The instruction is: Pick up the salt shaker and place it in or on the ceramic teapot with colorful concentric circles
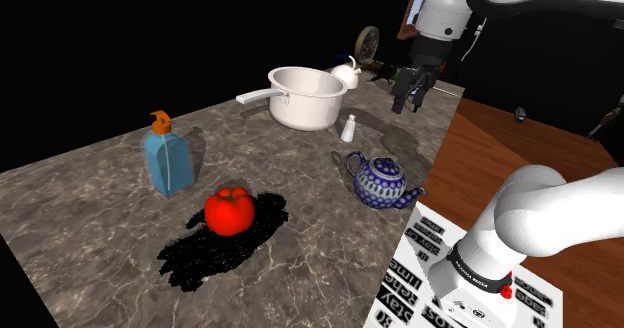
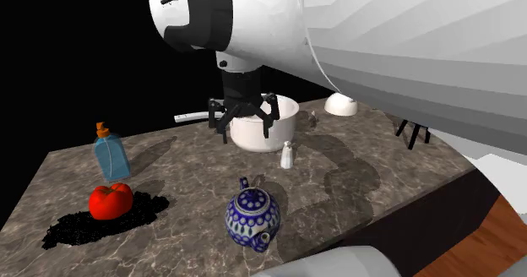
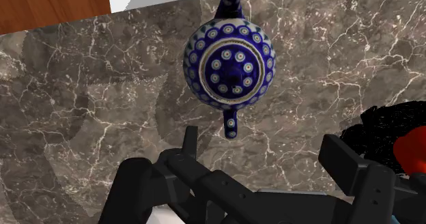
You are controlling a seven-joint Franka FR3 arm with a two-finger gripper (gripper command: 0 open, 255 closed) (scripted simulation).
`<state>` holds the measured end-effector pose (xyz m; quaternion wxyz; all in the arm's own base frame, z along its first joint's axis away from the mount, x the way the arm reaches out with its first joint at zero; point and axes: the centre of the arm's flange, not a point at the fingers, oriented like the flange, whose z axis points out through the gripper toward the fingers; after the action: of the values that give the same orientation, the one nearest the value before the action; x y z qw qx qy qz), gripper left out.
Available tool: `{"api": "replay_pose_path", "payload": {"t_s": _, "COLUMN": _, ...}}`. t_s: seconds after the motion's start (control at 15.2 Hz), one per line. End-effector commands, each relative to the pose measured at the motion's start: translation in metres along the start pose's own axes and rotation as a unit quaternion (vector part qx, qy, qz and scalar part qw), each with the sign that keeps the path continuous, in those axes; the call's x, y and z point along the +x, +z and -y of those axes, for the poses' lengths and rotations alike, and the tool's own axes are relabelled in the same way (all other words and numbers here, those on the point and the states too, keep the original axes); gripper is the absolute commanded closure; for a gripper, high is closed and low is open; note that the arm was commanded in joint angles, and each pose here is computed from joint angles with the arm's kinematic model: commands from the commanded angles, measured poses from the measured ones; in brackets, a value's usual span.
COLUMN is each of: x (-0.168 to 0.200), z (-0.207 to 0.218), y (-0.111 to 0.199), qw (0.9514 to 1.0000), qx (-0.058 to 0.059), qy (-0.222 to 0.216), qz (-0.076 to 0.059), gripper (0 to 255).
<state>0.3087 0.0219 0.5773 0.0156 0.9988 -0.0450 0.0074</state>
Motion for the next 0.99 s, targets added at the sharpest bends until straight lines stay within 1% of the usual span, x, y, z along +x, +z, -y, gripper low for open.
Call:
{"api": "replay_pose_path", "payload": {"t_s": 0.0, "x": 0.000, "z": 0.000, "y": 0.000, "qw": 1.0000, "qx": 0.000, "qy": 0.000, "qz": 0.000, "gripper": 0}}
{"api": "replay_pose_path", "payload": {"t_s": 0.46, "x": 0.069, "z": -0.047, "y": 0.043, "qw": 0.9995, "qx": 0.012, "qy": 0.029, "qz": 0.000, "gripper": 0}}
{"api": "replay_pose_path", "payload": {"t_s": 0.92, "x": 0.135, "z": -0.097, "y": 0.088, "qw": 0.9980, "qx": 0.025, "qy": 0.057, "qz": -0.001, "gripper": 0}}
